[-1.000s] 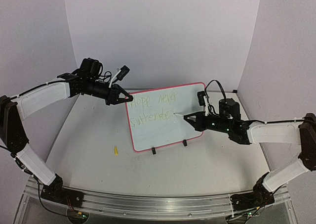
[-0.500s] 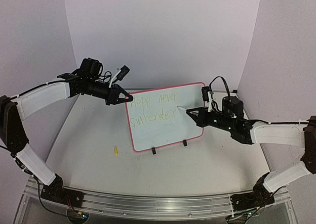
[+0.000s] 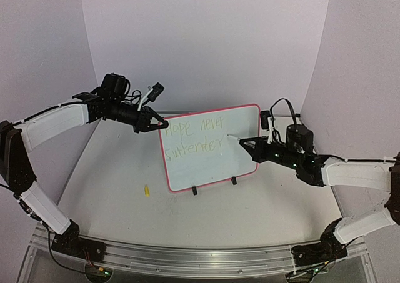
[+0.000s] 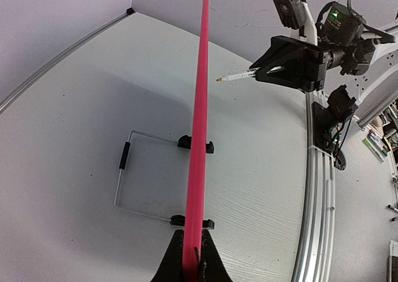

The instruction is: Write a sentence on the whiteboard

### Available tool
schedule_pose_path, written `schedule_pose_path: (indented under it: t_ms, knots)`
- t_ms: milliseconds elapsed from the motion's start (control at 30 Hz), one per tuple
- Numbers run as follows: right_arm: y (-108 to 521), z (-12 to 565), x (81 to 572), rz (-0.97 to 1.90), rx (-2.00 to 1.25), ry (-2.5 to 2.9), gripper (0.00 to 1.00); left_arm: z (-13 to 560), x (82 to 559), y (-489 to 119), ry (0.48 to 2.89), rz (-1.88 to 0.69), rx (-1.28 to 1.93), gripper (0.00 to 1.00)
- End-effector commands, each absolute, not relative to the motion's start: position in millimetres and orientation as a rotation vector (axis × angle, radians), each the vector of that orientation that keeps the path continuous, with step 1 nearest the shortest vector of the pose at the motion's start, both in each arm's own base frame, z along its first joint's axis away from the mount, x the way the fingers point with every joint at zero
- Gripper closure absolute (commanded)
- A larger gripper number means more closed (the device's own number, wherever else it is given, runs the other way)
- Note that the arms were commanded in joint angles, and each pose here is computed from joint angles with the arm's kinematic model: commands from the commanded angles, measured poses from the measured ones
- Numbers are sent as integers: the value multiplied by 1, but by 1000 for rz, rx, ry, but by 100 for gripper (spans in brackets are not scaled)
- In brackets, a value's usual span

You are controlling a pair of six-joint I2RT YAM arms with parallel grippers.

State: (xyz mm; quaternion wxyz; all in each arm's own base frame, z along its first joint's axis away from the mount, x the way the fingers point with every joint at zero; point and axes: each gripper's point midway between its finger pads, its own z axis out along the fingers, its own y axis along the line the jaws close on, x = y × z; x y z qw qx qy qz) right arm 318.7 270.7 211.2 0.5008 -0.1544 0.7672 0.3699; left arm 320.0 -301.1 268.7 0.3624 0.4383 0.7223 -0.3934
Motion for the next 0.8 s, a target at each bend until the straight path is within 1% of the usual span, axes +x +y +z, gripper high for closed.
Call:
schedule_pose_path:
  t_ms: [0, 600, 767]
  knots:
    - [262, 224, 319, 885, -330, 1802, 100, 281, 321, -294, 1826, -946, 1132, 100]
    - [267, 220, 338, 841, -313, 1810, 100, 281, 320, -294, 1825, -944, 1131, 100]
    - [276, 218, 338, 876, -351, 1818, 100, 282, 320, -294, 1824, -941, 1132, 100]
